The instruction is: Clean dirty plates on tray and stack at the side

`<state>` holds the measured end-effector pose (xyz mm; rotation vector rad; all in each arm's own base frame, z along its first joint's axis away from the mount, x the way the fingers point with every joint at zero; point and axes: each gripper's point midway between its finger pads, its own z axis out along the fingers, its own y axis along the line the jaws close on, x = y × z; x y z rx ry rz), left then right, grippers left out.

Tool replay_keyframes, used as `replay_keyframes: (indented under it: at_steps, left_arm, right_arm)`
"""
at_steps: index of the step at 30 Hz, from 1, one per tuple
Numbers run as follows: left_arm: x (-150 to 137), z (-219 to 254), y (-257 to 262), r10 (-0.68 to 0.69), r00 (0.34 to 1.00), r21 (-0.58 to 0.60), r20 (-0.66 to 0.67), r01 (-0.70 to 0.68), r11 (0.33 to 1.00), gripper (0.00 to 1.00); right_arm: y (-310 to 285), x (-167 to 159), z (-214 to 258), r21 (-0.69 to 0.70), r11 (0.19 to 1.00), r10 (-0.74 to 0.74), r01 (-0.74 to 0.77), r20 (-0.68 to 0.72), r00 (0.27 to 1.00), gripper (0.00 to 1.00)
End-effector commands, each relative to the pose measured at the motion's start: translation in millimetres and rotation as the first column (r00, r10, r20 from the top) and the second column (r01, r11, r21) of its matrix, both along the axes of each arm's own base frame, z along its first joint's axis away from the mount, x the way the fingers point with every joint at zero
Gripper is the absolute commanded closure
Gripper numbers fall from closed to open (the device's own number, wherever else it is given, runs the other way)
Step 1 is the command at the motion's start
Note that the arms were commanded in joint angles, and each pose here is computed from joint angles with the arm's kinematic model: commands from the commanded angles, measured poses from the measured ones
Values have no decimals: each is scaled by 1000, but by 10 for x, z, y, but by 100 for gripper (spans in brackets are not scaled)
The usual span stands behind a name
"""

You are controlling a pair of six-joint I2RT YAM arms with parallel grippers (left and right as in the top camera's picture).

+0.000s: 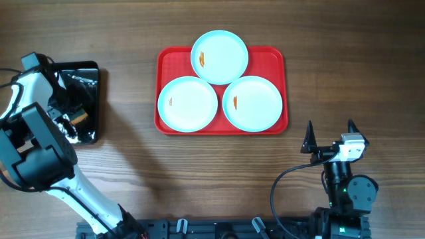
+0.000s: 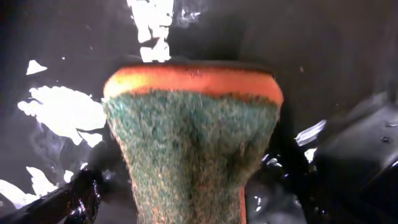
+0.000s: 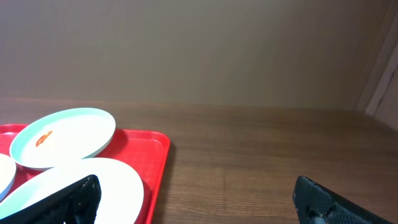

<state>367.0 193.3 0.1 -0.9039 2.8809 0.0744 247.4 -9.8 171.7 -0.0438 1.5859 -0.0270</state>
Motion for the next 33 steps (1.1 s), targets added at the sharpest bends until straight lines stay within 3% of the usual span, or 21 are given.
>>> replay_keyframes:
  at_steps: [1, 9, 13, 18, 21, 25, 29, 33]
  left_arm:
    - [1, -64, 30, 0, 1000, 10, -15, 0, 1000, 0]
    - [92, 286, 63, -1, 998, 40, 60, -1, 999, 0]
    - [224, 345, -236, -22, 989, -123, 148, 40, 992, 0]
    - [254, 348, -118, 10, 988, -72, 153, 1, 997, 0]
    - [97, 355, 179, 184, 978, 71, 95, -191, 979, 0]
    - [-35, 391, 342, 197, 979, 181, 49, -203, 962, 0]
    - [-12, 386, 316, 188, 981, 165, 56, -194, 967, 4]
    - [101, 340, 125, 167, 982, 46, 91, -172, 984, 12]
  right_arm:
    - [-23, -2, 12, -6, 1000, -13, 13, 6, 1000, 0]
    - [-23, -2, 12, -6, 1000, -13, 13, 6, 1000, 0]
    - [-23, -2, 12, -6, 1000, -13, 13, 6, 1000, 0]
    - [-23, -2, 12, -6, 1000, -13, 13, 6, 1000, 0]
    - [-23, -2, 12, -6, 1000, -13, 13, 6, 1000, 0]
    - [-23, -2, 12, -6, 1000, -13, 13, 6, 1000, 0]
    - [-23, -2, 12, -6, 1000, -13, 13, 6, 1000, 0]
    - [-23, -2, 12, -6, 1000, -13, 13, 6, 1000, 0]
